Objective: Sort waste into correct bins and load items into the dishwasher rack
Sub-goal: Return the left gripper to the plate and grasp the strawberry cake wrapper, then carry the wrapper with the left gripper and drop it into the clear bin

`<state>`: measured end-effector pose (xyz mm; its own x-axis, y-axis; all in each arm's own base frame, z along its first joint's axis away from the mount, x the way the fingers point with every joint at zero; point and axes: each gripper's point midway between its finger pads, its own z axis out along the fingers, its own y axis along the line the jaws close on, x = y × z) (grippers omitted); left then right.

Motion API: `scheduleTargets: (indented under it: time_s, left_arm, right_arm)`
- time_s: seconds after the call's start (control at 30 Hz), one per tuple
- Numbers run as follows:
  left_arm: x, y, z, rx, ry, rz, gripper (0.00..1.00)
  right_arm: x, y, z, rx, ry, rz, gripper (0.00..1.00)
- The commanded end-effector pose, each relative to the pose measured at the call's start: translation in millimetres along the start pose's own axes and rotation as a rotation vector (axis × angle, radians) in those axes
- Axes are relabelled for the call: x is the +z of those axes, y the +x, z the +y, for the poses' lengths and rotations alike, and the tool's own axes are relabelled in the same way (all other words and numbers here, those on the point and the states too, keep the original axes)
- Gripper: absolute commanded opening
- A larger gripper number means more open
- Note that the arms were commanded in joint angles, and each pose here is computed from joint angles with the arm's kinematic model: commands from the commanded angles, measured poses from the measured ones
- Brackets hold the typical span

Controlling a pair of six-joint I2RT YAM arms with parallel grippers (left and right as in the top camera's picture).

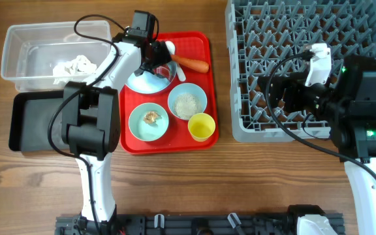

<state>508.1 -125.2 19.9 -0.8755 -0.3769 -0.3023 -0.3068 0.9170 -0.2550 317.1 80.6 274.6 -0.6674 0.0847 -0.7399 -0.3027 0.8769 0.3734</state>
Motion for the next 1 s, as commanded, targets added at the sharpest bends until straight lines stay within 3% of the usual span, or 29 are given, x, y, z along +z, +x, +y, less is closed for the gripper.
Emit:
scheduleTargets:
  time_s: [0.0, 0.13, 0.43, 0.7, 0.97]
  left_arm:
    - [14, 9, 6, 0.001, -0.023, 0.034, 0.72]
    - [15, 15, 14, 0.004, -0.058, 0.058, 0.42]
    - [15, 11, 21, 0.032, -0.099, 0.034, 0.04]
    - [1, -4, 22, 0.068, -0.112, -0.024, 0.04]
    - [-142, -60, 27, 0.005, -0.032, -0.238, 0.04]
  right_arm:
    - [-2, -6, -1, 0.011, 0.01, -0.013, 1.0]
    - [-2, -7, -1, 0.01, 0.01, -0.014, 1.0]
    - [-2, -6, -1, 0.018, 0.01, -0.013, 0.99]
    - [-2, -6, -1, 0.018, 0.01, -0.013, 1.0]
    - [-2, -6, -1, 0.019, 0.01, -0.01, 1.0]
